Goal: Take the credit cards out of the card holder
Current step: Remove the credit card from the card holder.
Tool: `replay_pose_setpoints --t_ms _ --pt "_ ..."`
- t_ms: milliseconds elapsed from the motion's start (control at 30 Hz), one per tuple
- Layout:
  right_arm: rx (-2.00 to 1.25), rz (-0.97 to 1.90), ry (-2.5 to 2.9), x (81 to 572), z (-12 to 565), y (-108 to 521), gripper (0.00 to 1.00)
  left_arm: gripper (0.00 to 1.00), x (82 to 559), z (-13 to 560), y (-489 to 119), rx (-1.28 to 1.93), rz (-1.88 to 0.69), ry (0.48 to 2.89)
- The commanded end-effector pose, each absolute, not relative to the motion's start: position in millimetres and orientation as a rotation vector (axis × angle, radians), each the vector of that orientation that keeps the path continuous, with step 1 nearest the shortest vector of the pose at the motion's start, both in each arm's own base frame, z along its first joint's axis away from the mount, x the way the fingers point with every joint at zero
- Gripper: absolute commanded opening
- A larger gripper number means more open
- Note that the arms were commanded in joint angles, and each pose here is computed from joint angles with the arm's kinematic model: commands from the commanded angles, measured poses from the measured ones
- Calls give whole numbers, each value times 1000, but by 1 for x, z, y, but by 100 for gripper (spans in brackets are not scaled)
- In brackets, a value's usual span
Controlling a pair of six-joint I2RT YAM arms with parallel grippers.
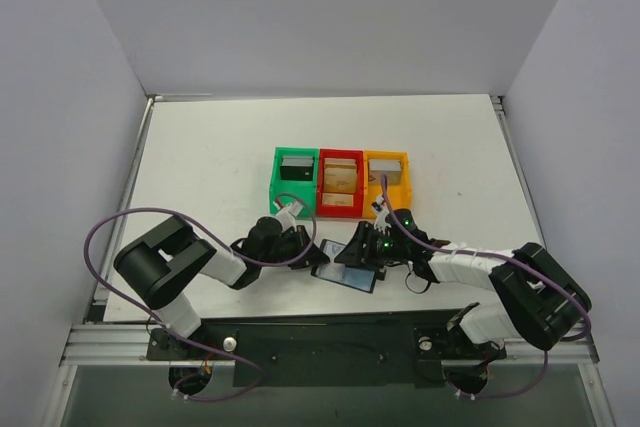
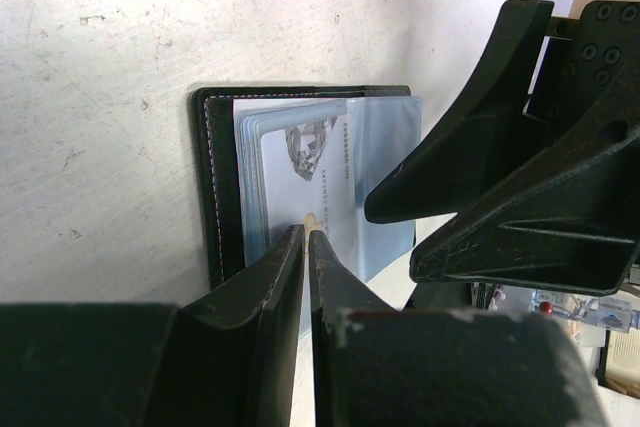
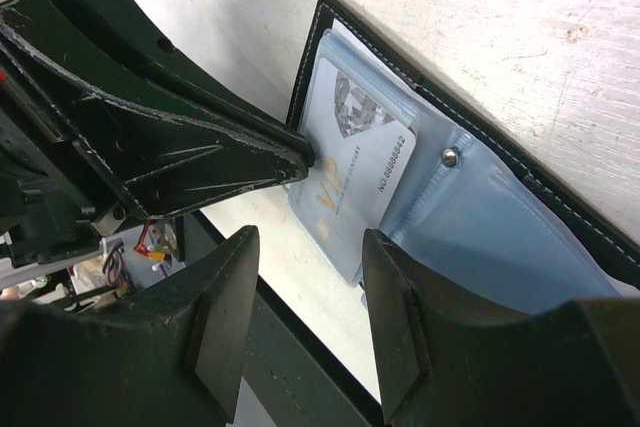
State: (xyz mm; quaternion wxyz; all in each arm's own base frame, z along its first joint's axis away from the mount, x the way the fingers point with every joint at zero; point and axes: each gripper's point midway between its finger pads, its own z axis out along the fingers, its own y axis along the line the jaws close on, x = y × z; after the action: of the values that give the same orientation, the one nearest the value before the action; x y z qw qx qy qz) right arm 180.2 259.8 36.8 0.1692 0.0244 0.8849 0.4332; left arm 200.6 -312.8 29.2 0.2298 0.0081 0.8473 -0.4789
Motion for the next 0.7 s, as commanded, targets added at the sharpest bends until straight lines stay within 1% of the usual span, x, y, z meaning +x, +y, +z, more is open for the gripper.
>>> replay_pose_setpoints --t_ms 0,100,300,367,667 --pt "79 1218 2487 187 38 260 41 18 196 3 -296 -27 -1220 2407" --pt "84 1207 2492 187 35 258 41 20 197 11 -297 -21 -1235 2385" --pt "82 1207 2497 188 34 259 41 30 200 33 -303 -8 -1288 2323" --pt "80 1207 2492 190 35 260 41 32 201 38 -304 -1 -1289 2315" --pt "75 1220 2489 191 36 263 41 33 204 54 -306 17 -1297 2280"
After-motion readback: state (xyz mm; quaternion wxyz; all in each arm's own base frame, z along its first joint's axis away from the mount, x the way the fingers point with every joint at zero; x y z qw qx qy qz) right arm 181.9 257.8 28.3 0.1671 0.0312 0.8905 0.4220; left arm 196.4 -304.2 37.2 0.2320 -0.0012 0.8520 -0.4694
